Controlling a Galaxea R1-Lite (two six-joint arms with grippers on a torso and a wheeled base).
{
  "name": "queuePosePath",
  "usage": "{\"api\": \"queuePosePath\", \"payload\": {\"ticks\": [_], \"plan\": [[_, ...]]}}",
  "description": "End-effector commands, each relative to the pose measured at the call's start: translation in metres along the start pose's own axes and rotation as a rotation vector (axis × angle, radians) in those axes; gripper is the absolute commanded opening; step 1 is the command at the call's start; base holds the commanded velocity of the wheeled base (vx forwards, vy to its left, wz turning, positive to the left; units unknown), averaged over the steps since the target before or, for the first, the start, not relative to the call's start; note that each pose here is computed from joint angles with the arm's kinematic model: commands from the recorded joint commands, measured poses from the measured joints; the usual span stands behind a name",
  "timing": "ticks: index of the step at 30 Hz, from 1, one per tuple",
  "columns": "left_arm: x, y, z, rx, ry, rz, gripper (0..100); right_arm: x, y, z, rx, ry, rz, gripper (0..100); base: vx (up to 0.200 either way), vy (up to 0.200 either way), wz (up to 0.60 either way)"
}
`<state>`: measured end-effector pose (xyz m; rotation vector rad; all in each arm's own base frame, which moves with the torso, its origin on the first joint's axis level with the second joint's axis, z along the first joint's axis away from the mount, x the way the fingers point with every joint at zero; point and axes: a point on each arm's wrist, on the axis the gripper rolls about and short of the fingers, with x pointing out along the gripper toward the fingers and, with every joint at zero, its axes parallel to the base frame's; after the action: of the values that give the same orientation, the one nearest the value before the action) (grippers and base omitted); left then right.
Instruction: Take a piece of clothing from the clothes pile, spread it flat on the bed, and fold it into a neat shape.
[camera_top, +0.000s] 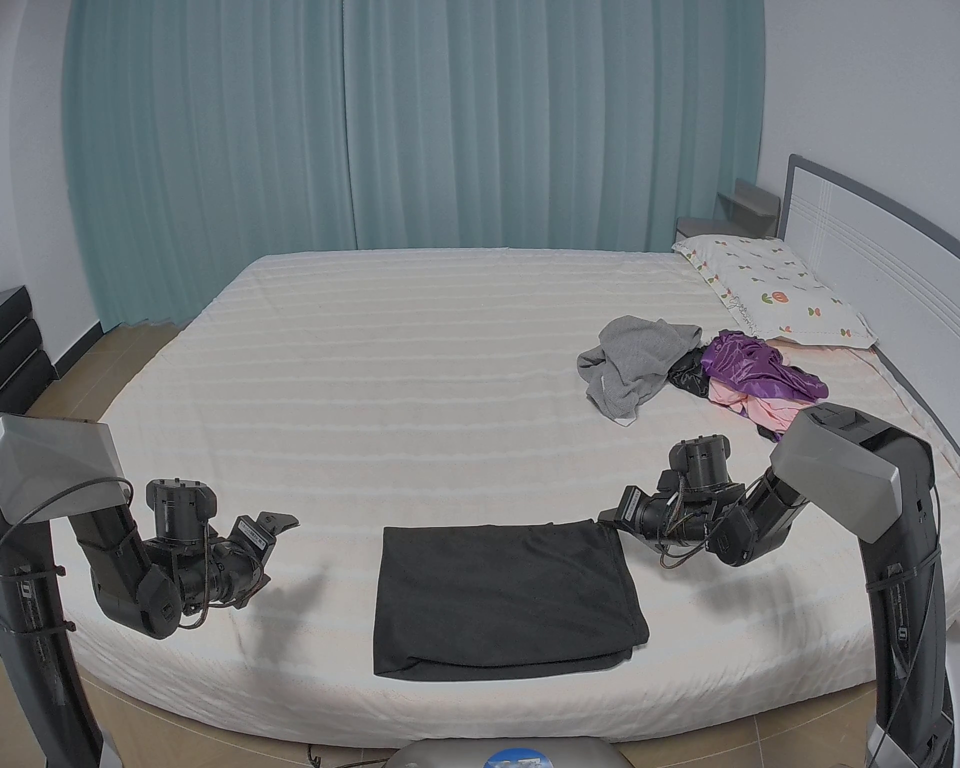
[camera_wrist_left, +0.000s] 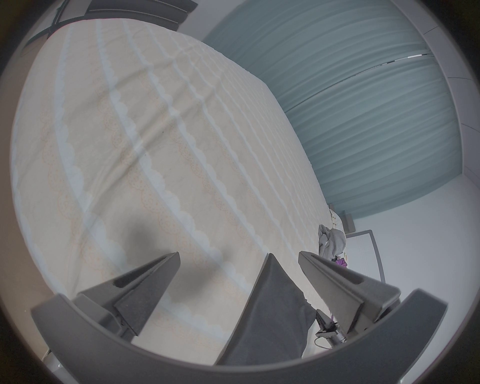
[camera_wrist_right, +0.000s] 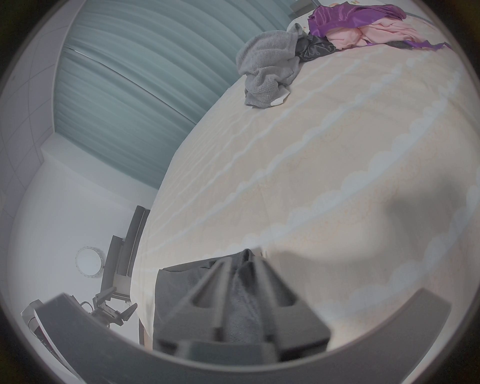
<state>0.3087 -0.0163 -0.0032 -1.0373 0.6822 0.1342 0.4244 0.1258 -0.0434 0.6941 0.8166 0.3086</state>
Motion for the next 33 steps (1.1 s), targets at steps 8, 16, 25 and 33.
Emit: {"api": "queuePosePath", "payload": {"ticks": [8, 16, 25, 33], "plan": [[0.000, 0.000, 0.000, -0.002, 0.001, 0.001, 100, -0.003, -0.005, 0.005, 0.011, -0.017, -0.018, 0, 0.000, 0.000, 0.00], [0.000, 0.000, 0.000, -0.001, 0.002, 0.002, 100, -0.002, -0.010, 0.008, 0.016, -0.023, -0.030, 0, 0.000, 0.000, 0.00], [0.000, 0.000, 0.000, 0.000, 0.001, 0.001, 100, -0.003, -0.016, 0.011, 0.028, -0.026, -0.046, 0, 0.000, 0.000, 0.00], [0.000, 0.000, 0.000, 0.000, 0.001, 0.001, 100, -0.001, -0.019, 0.011, 0.025, -0.025, -0.051, 0, 0.000, 0.000, 0.00]]}}
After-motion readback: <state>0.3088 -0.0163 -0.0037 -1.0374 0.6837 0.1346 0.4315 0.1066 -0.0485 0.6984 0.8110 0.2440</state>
